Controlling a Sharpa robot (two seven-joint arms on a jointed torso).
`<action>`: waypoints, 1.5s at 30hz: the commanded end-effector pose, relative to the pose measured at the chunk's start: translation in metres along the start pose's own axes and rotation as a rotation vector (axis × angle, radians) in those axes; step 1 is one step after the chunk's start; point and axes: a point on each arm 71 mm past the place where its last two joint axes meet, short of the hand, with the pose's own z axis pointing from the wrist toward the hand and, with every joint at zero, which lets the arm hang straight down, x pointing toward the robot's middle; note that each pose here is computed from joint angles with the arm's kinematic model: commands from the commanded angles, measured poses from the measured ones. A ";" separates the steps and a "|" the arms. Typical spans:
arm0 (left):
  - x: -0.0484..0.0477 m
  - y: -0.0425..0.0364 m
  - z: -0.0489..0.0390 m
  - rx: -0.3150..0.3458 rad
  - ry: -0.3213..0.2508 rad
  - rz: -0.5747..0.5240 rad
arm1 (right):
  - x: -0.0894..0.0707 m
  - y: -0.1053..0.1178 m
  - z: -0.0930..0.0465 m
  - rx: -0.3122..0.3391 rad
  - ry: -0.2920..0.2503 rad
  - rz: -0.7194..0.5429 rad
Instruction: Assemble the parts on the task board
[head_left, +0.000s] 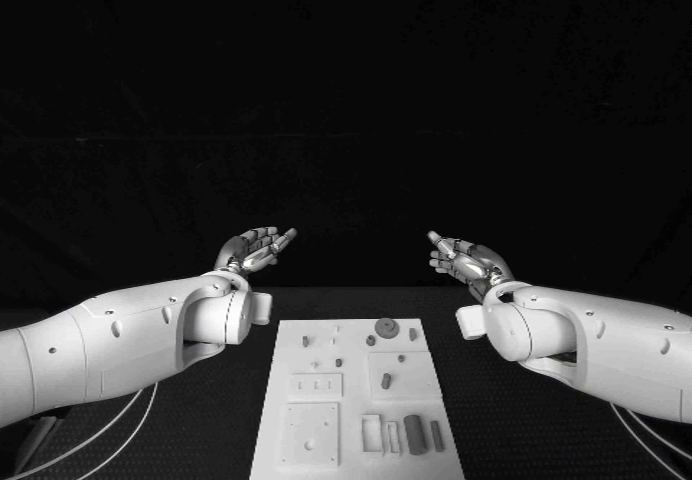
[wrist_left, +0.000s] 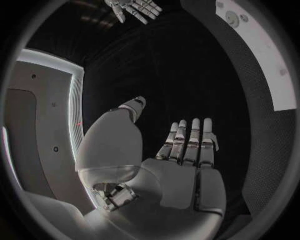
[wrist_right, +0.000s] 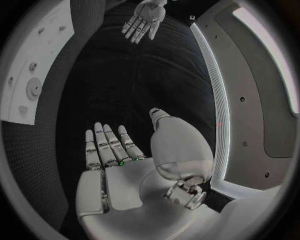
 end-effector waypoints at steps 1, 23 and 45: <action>0.0018 0.0021 0.0039 -0.094 0.053 -0.008 | 0.003 -0.003 0.003 0.121 0.163 0.011; -0.0037 0.0047 0.0067 -0.092 0.160 -0.003 | -0.026 0.005 0.034 0.014 0.221 -0.532; 0.0051 0.0015 -0.0287 -0.030 0.363 0.060 | 0.015 0.010 0.051 -0.167 0.347 -1.337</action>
